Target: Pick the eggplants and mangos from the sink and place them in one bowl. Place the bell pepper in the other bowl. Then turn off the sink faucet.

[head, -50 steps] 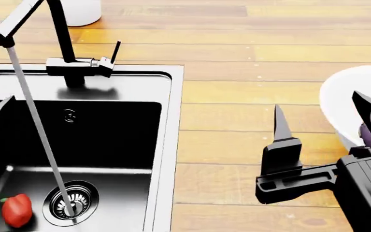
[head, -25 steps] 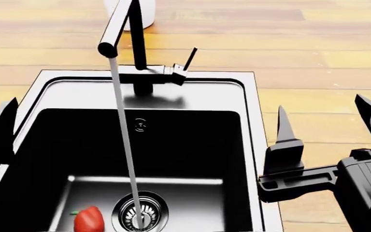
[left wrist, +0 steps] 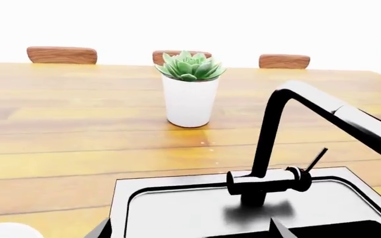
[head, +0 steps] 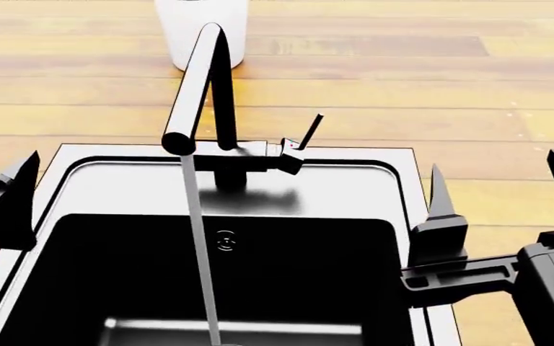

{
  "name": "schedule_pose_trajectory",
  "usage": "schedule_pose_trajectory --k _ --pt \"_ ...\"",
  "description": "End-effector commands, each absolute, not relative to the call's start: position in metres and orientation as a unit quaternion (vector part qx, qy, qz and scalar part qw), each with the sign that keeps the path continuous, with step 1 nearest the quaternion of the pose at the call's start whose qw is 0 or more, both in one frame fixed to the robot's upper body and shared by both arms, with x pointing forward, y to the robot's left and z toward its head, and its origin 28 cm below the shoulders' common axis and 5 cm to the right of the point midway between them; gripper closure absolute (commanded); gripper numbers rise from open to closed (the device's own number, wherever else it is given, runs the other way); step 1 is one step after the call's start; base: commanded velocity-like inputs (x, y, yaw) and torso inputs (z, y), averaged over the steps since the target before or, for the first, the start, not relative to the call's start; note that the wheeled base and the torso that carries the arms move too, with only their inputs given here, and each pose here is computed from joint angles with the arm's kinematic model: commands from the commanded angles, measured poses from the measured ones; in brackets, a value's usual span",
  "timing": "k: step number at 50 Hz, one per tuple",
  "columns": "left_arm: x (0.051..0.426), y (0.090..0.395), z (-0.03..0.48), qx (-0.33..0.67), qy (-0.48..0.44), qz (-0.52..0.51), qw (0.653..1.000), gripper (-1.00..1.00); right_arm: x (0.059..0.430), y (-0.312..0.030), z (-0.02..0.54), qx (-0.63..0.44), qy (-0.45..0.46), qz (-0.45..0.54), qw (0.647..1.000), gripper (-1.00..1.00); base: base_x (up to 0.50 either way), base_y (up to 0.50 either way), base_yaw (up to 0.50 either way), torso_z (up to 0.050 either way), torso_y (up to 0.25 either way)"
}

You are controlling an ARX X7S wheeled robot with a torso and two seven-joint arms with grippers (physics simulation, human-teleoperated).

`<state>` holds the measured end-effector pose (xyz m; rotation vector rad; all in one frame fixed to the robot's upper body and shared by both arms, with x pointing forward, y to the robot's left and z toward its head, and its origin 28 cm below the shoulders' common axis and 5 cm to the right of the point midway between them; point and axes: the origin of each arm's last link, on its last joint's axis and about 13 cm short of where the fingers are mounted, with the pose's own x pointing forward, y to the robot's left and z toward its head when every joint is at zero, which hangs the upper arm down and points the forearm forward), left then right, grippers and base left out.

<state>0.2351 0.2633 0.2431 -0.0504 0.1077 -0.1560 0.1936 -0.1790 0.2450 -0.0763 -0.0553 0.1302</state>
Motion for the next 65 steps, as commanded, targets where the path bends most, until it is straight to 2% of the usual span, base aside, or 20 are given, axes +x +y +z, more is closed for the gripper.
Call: schedule_pose_trajectory --k 1,9,14,21,27,47,65 --pt "0.234 0.258 0.244 0.004 0.072 -0.086 0.994 -1.0 0.191 -0.181 0.246 -0.037 -0.024 0.057 0.997 -1.0 0.0 0.0 0.0 0.0 0.0" --pt "0.232 0.241 0.25 0.058 0.122 -0.154 0.979 -1.0 0.191 -0.18 0.245 -0.033 -0.02 0.058 0.998 -1.0 0.0 0.0 0.0 0.0 0.0" --pt "0.244 0.234 0.254 0.067 0.153 -0.176 0.97 -1.0 0.191 -0.18 0.241 -0.028 -0.015 0.057 0.998 -1.0 0.0 0.0 0.0 0.0 0.0" --pt "0.243 0.219 0.237 0.091 0.19 -0.216 0.953 -1.0 0.192 -0.181 0.237 -0.026 -0.006 0.057 0.998 -1.0 0.0 0.0 0.0 0.0 0.0" --pt "0.247 0.206 0.227 0.096 0.261 -0.261 0.924 -1.0 0.193 -0.181 0.235 -0.021 -0.003 0.055 0.998 -1.0 0.0 0.0 0.0 0.0 0.0" --pt "0.276 0.194 0.171 0.164 0.358 -0.254 0.884 -1.0 0.186 -0.185 0.23 -0.018 0.01 0.048 0.999 -1.0 0.0 0.0 0.0 0.0 0.0" --pt "0.295 0.202 0.15 0.197 0.423 -0.229 0.854 -1.0 0.182 -0.186 0.216 -0.005 0.034 0.049 0.998 -1.0 0.0 0.0 0.0 0.0 0.0"
